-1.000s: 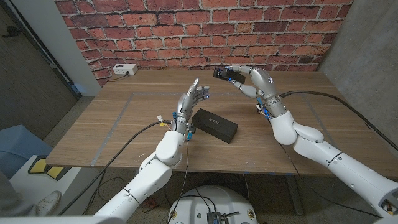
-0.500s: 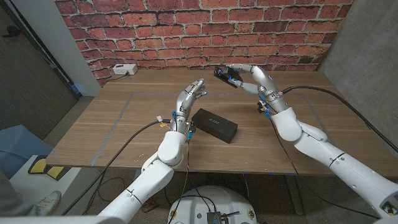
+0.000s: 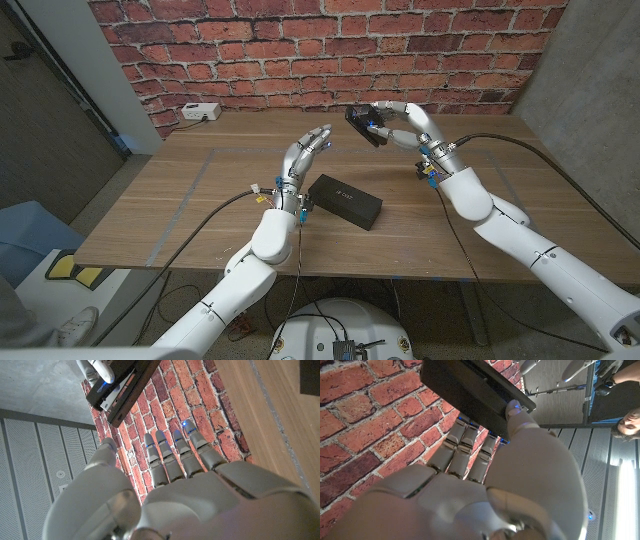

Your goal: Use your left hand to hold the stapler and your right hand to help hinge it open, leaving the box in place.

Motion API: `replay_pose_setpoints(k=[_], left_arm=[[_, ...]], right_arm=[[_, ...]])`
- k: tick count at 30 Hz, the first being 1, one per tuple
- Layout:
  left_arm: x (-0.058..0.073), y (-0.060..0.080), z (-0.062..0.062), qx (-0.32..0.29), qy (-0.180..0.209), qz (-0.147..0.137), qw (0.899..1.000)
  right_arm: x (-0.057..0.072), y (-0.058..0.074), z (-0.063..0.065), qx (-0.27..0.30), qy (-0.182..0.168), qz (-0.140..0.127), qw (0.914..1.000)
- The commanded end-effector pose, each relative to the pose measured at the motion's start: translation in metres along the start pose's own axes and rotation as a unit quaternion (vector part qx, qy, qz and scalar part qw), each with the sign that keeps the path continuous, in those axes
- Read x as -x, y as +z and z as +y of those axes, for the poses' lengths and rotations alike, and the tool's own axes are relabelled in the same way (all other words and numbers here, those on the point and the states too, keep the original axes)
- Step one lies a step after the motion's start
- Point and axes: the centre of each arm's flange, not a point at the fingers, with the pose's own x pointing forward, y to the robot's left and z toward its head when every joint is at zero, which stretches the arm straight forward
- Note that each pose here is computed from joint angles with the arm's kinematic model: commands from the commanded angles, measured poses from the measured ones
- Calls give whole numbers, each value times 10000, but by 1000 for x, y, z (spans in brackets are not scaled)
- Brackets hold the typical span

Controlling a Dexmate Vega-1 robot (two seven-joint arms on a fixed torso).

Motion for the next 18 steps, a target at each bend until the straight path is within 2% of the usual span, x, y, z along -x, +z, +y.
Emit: replay_pose_setpoints(k=[1, 9, 18], left_arm=[[-6, 5, -1, -50, -61, -181, 9998], [-12, 10, 0, 19, -101, -299, 9995], [-16, 9, -1, 139, -161, -280, 9994]], right_arm=[[-2, -4, -1, -445, 154, 152, 9988], [-4, -5, -3, -730, 331, 236, 9965], [-3, -4, -8, -777, 360, 214, 9961]])
